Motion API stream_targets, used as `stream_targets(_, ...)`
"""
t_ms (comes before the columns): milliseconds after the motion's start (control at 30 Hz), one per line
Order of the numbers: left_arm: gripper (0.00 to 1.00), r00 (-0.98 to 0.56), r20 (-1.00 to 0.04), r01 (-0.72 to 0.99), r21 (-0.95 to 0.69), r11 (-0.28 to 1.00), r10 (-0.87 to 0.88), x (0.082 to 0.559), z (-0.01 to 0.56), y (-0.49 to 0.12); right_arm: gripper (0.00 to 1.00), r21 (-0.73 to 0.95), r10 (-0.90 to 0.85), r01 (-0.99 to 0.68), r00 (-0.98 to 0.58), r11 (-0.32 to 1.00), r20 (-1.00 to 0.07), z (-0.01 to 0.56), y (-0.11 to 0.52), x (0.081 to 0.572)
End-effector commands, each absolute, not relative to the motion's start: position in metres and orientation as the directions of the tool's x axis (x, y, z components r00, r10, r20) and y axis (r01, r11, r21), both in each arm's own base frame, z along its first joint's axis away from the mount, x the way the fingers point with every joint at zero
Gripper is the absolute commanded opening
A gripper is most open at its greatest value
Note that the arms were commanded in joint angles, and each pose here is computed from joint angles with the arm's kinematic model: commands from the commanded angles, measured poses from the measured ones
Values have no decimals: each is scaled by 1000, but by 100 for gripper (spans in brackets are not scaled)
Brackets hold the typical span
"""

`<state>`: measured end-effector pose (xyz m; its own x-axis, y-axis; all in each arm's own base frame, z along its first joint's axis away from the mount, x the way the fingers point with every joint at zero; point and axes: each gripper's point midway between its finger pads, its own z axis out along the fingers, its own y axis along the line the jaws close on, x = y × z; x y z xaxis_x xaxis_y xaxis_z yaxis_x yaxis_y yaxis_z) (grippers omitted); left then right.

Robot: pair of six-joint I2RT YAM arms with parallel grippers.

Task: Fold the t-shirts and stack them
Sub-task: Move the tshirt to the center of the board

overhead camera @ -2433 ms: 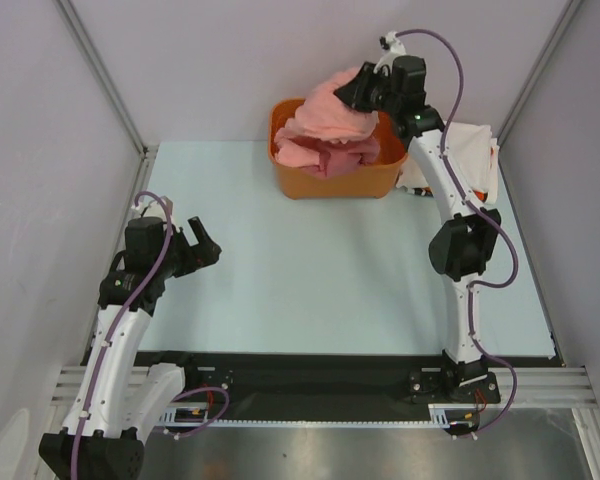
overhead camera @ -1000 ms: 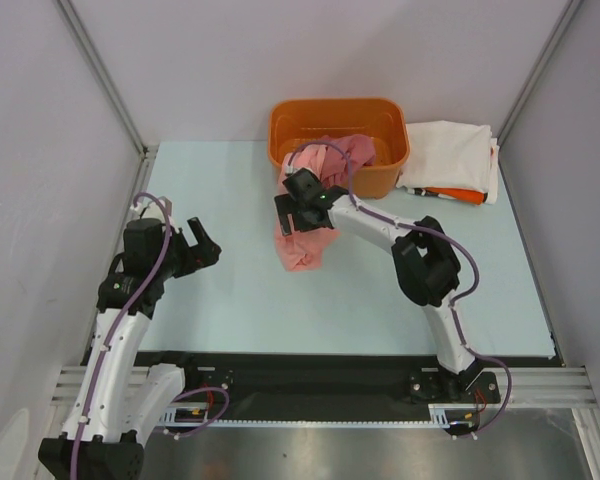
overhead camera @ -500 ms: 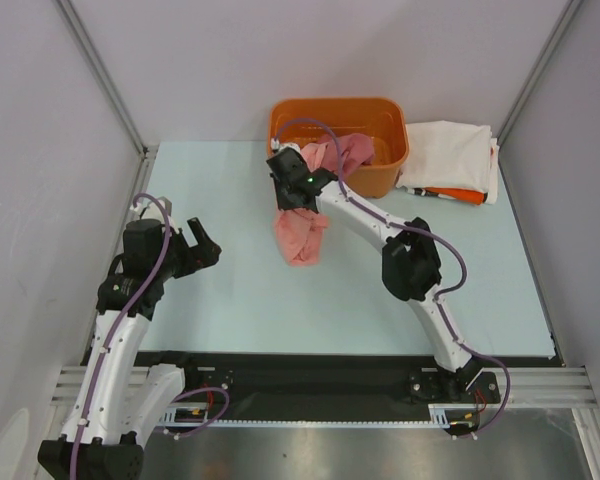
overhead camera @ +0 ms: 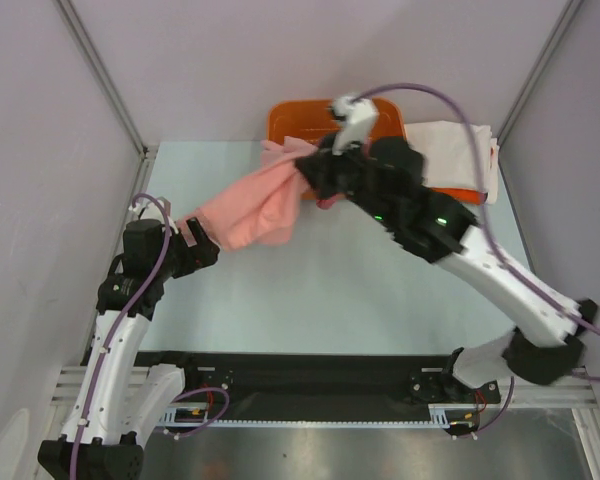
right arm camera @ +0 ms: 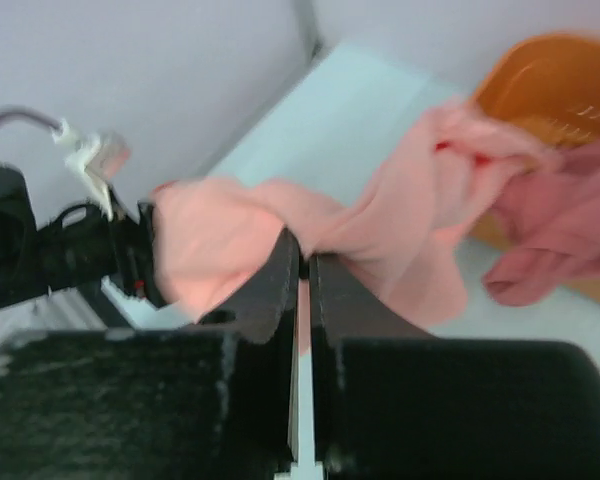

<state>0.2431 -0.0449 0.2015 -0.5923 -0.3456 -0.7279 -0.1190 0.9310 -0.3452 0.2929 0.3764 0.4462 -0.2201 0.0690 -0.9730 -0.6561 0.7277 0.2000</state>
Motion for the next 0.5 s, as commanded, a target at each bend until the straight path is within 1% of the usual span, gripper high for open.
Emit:
stream_targets(0, 100, -574, -741, -119, -347, 930, -350, 244, 207, -44, 0, 274, 253, -510, -111, 815, -961, 474, 287, 295)
stream_targets(33, 100, -576, -739, -116, -348, 930, -348, 244, 207, -45, 0, 275, 213, -463, -182, 842, -960, 426, 277, 303)
stream_targets(67, 100, -578, -738, -116, -349, 930, -349, 243, 207, -45, 0, 328, 259, -378, -224, 865, -940, 407, 249, 318)
stream_targets(100, 100, -578, -737, -117, -348, 930, -349, 243, 206, -45, 0, 337, 253, -338, -268, 879, -930, 390, 231, 316)
stream_targets(133, 100, -580, -736, -117, -349, 930, -349, 244, 206, -45, 2, 339, 243, -311, -308, 888, -920, 372, 221, 318)
stream_targets(167, 100, -582, -735, -116, -349, 930, -349, 244, 206, -46, 23, 331, 240, -215, -359, 919, -902, 339, 196, 329)
stream_targets(200, 100, -584, -734, -116, -348, 930, -347, 244, 205, -45, 56, 326, 241, -140, -425, 935, -873, 315, 179, 328)
stream_targets(267, 100, -585, -733, -119, -348, 930, -349, 244, 205, -45, 71, 294, 246, -26, -479, 955, -842, 285, 150, 334)
stream_targets(300, 100, -585, -732, -120, -347, 930, -349, 244, 204, -45, 81, 291, 282, 59, -487, 955, -827, 275, 126, 339)
stream_targets(400, 100, -586, -732, -122, -345, 930, -349, 244, 204, -45, 91, 326, 339, 115, -490, 938, -803, 267, 106, 348)
stream_targets(467, 100, -588, -730, -123, -345, 931, -348, 244, 203, -45, 95, 357, 336, 62, -519, 932, -786, 266, 121, 355)
